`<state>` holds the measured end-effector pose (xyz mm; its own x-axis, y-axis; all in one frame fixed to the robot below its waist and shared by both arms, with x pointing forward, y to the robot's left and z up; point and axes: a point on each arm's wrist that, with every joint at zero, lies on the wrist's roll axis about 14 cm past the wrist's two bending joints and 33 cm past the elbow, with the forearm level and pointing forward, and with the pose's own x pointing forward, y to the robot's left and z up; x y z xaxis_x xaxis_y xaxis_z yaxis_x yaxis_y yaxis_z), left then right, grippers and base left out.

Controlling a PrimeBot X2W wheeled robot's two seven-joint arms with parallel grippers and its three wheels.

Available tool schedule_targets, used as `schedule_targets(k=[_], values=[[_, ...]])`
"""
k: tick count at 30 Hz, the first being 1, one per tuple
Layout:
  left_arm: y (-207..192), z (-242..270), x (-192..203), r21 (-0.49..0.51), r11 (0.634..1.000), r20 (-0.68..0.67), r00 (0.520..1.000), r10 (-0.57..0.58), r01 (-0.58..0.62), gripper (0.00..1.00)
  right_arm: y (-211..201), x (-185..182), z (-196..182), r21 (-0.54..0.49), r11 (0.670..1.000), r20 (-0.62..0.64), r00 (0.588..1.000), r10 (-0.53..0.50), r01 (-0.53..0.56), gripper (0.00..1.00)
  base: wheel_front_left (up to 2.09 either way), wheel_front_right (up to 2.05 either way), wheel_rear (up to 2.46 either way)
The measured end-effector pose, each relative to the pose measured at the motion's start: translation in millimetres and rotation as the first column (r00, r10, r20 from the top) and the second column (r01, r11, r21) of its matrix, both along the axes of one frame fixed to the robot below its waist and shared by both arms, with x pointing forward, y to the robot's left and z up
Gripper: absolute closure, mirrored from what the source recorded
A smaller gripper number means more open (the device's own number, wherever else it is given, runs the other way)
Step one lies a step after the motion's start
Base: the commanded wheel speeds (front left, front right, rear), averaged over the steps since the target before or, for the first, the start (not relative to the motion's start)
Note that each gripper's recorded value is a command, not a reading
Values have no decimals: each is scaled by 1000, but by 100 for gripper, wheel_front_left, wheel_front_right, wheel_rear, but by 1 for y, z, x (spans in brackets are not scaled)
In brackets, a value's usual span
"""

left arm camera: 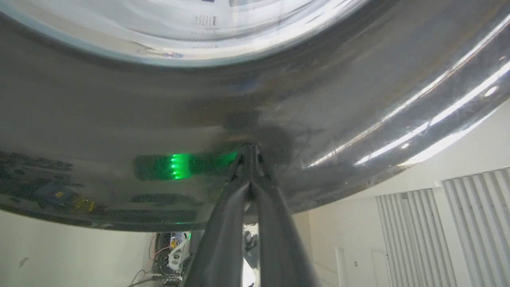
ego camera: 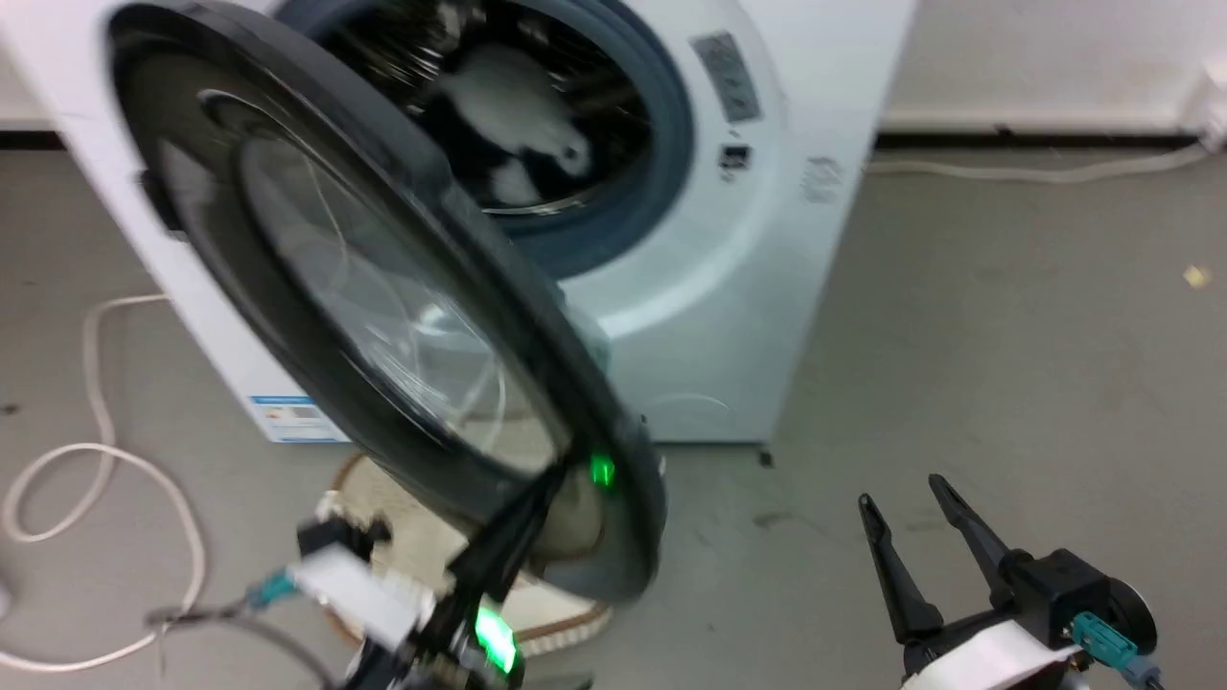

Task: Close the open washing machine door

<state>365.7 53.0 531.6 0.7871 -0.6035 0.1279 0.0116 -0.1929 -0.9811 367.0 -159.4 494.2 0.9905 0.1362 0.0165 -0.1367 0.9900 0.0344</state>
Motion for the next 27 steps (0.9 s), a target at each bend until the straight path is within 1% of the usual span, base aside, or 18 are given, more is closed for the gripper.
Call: schedule_targets(k=[8,13,16,19,22,23,24,25,26,27], values=[[-57,27,64,-20,1000,63,998,7,-6,100,-25,-3,-17,-8,997,-49,996,-77,76,0,0,0,0],[-78,28,90,-15,999,57,998,38,-37,100,-36,-10,-29,-8,993,-87,989,-117,116,0,0,0,0],[-83,28,97,-18,999,49,998,47,-46,100,-40,-12,-34,-11,991,-101,986,-131,131,0,0,0,0],[-81,28,96,-14,998,45,998,54,-53,100,-39,-10,-33,-7,992,-93,988,-127,127,0,0,0,0],[-61,25,82,17,995,57,993,101,-102,100,-29,-5,-26,3,995,-69,993,-96,97,0,0,0,0],[-53,23,77,28,992,58,991,119,-121,87,-27,-3,-25,5,996,-64,994,-88,88,0,0,0,0],[-46,21,72,45,989,64,988,138,-141,49,-24,-2,-23,6,997,-59,995,-79,80,0,0,0,0],[-37,19,66,74,984,79,985,156,-162,0,-22,-2,-23,7,997,-56,996,-70,71,0,0,0,0],[-27,18,61,121,974,109,978,178,-191,0,-18,-2,-22,9,998,-52,997,-59,60,0,0,0,0],[-17,18,55,183,957,156,968,199,-226,0,-15,-2,-20,10,999,-47,998,-50,50,0,0,0,0]])
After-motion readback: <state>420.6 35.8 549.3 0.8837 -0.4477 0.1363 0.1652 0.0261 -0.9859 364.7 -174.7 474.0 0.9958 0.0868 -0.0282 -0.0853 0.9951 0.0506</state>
